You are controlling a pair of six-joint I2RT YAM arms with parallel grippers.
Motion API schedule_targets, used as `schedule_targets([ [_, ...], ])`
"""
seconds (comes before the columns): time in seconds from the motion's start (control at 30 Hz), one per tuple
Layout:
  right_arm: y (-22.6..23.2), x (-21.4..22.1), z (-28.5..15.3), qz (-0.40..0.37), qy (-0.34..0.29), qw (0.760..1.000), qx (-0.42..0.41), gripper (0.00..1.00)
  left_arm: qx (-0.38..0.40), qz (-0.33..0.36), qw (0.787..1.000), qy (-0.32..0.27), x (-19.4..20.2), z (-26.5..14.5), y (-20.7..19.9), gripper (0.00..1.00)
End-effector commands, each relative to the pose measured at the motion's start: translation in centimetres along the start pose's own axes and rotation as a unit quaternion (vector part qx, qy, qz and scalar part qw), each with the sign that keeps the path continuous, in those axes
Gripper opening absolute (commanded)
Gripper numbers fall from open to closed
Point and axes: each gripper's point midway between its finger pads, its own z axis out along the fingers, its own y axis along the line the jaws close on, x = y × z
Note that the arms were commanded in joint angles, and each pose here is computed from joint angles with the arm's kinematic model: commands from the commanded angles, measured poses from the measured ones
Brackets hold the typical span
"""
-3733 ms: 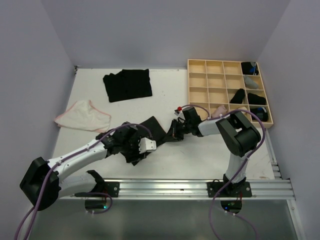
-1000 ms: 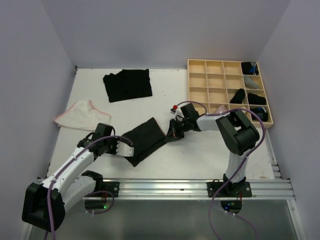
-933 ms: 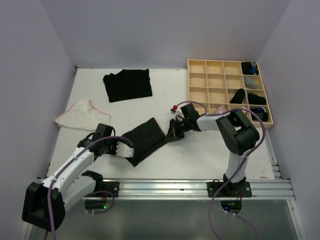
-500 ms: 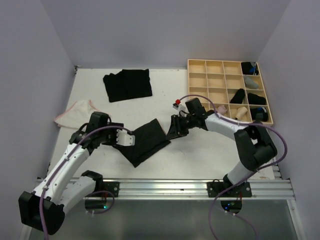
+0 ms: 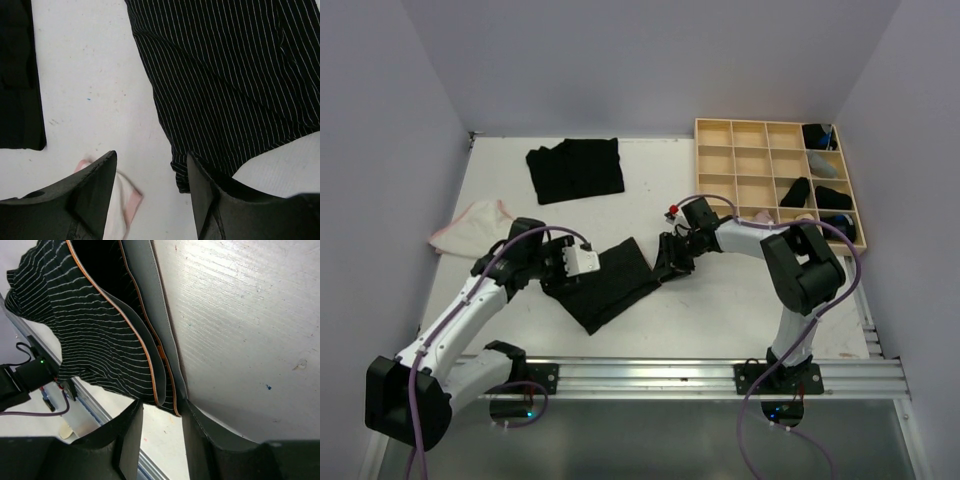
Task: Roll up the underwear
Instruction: Fold the underwear
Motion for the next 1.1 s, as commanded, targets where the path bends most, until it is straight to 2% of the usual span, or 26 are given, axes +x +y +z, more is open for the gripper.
schedule_targets([
  [0.0,1.6,-2.1,-0.3,-0.003,-0.029,0.999,-0.019,0.4,0.001,-0.012,0.999,-0.029,-1.0,1.0,-1.3,0.62],
  [0.1,1.6,-2.1,-0.3,-0.001,-0.027,0.999,-0.023,0.36,0.004,-0.011,1.0,-0.023,-0.5,1.5,-2.1,0.62],
  [0.3,1.8,-2.2,-0.5,-0.005,-0.034,0.999,-0.024,0.36,-0.001,-0.021,1.0,-0.015,0.2,1.8,-2.4,0.62],
  [0.6,2.3,-3.5,-0.8,-0.016,-0.051,0.998,-0.02,0.35,0.015,-0.032,0.999,0.027,2.7,2.6,-4.1,0.63],
  [1.03,2.0,-2.5,-0.3,-0.007,-0.021,0.999,-0.027,0.14,0.009,-0.036,0.998,0.041,3.5,3.3,-3.9,0.63],
  [1.07,2.1,-2.4,-0.4,-0.006,-0.019,0.999,-0.026,0.09,0.008,-0.036,0.998,0.04,3.4,3.3,-3.8,0.63],
])
